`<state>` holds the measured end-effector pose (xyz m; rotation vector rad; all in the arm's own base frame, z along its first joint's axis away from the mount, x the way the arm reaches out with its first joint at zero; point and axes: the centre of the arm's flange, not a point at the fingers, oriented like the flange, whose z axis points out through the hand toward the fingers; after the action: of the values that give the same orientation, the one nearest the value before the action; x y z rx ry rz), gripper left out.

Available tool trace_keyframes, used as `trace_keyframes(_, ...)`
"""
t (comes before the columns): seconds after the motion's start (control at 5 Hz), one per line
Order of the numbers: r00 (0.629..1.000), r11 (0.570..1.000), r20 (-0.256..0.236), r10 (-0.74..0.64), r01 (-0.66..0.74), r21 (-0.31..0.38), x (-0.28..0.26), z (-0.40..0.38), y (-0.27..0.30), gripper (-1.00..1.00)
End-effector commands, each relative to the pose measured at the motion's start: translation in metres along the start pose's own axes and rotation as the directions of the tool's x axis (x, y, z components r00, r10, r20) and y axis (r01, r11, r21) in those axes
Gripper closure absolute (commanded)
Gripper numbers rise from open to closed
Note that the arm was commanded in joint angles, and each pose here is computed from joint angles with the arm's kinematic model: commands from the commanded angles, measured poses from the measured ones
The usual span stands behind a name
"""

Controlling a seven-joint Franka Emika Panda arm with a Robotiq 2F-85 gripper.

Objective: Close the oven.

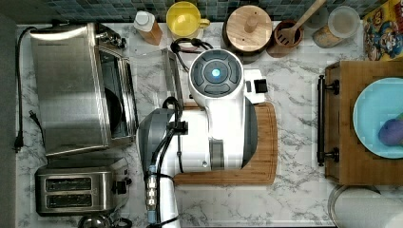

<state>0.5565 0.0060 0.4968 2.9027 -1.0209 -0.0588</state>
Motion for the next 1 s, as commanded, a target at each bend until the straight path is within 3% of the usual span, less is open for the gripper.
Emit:
trace_keyframes(0.2,1.0,1.0,-0.006,-0.007,0.007,0.003,-0.002,-0.002,-0.003,1.0)
trace_keyframes(0.4,0.989,0.98,0.016,-0.147,0.144,0.139,0.016,0.004,0.003,1.0)
trace_keyframes(0.6,0.958,0.933,0.04,-0.285,0.267,0.239,0.042,0.019,-0.002,1.0)
trace_keyframes(0.8,0.919,0.855,0.001,-0.395,0.367,0.367,0.061,0.032,-0.006,1.0)
trace_keyframes(1.0,0.857,0.73,-0.049,-0.513,0.466,0.499,0.081,0.046,-0.015,1.0)
